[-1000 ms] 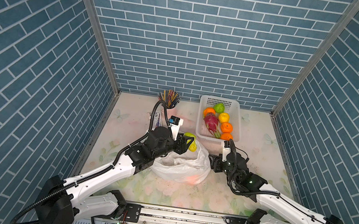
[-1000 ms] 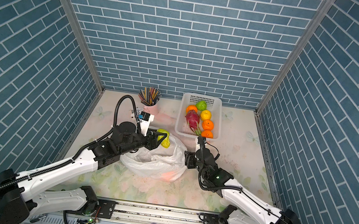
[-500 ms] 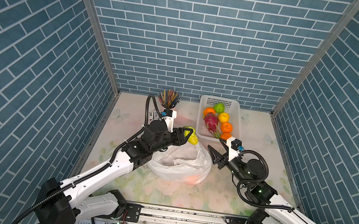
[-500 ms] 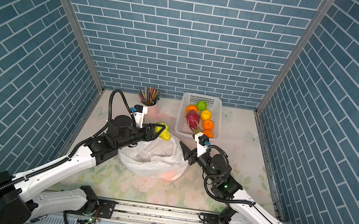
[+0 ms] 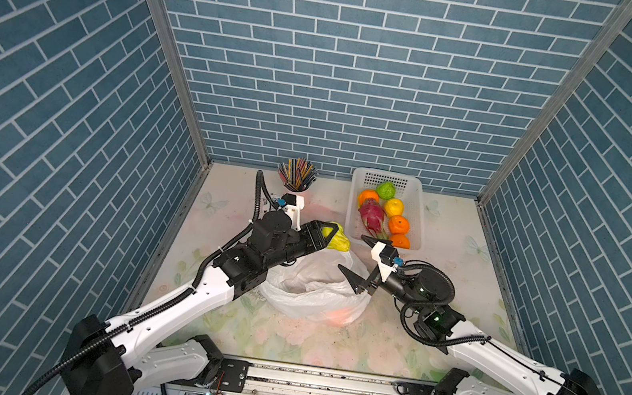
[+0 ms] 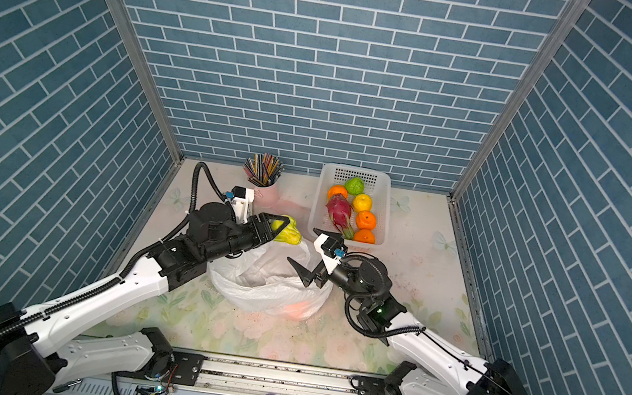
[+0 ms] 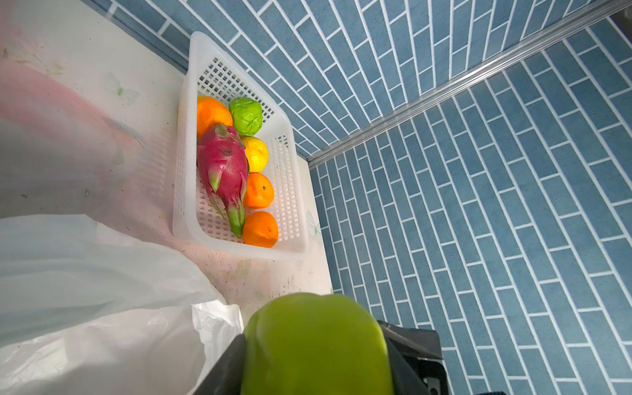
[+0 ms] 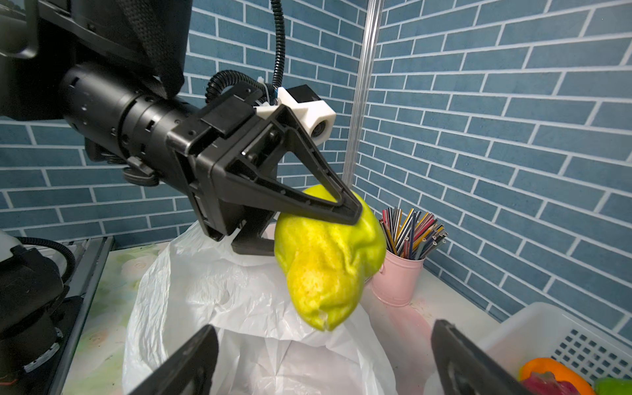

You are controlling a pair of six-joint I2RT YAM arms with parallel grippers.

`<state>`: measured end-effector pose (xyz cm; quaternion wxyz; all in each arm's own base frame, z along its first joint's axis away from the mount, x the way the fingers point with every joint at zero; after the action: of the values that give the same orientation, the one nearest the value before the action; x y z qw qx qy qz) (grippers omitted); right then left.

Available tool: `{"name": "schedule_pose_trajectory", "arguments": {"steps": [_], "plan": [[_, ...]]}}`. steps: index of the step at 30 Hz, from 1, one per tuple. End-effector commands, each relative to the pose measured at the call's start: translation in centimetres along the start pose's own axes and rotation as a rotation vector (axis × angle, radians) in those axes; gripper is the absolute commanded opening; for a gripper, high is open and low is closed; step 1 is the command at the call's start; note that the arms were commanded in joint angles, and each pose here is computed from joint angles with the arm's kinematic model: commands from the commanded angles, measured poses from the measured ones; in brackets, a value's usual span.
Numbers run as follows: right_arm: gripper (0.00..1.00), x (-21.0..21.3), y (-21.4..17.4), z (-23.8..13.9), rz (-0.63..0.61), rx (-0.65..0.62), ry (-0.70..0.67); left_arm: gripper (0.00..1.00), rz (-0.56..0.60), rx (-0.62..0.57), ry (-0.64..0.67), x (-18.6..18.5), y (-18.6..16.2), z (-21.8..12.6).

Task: Untie the knot of the plastic bag and take out the fruit
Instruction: 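Pass the green fruit from the left gripper to the right gripper, then carry the green fruit into the basket with the right gripper and release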

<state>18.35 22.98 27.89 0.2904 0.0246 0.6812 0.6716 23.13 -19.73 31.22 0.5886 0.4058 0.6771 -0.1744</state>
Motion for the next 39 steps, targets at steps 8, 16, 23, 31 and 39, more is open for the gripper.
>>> {"name": "schedule_pose_trajectory", "arguments": {"steps": [8, 16, 23, 31, 39], "plan": [[0.97, -1.1, 0.8, 4.3, -0.072, -0.056, 0.073, 0.44, -0.055, 0.007, 0.0, -0.5, 0.3, -0.1], [0.95, -0.8, 0.4, 6.0, -0.082, -0.104, 0.136, 0.43, -0.067, 0.012, 0.006, -0.4, 0.2, -0.1], [0.83, -0.7, 0.1, 6.7, -0.079, -0.111, 0.171, 0.43, -0.074, 0.013, 0.006, -0.3, 0.1, -0.1], [0.64, -0.9, 0.4, 6.5, -0.076, -0.112, 0.149, 0.52, -0.072, 0.011, 0.004, -0.2, 0.1, -0.2], [0.58, -1.3, 0.8, 5.8, -0.073, -0.11, 0.107, 0.83, 0.0, -0.045, -0.001, -0.5, 0.6, -1.0]]}}
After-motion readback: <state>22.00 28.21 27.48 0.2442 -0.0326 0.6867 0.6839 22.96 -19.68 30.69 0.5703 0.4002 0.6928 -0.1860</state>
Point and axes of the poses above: each gripper's point midway between its finger pads, its own z axis out along the fingers, its own x axis along the line the jaws close on, y = z × x, the point moved 9 cm from there along -z, back along the fingers, and after that the axes turned 13 degrees about -z, right-handed, at the moved point
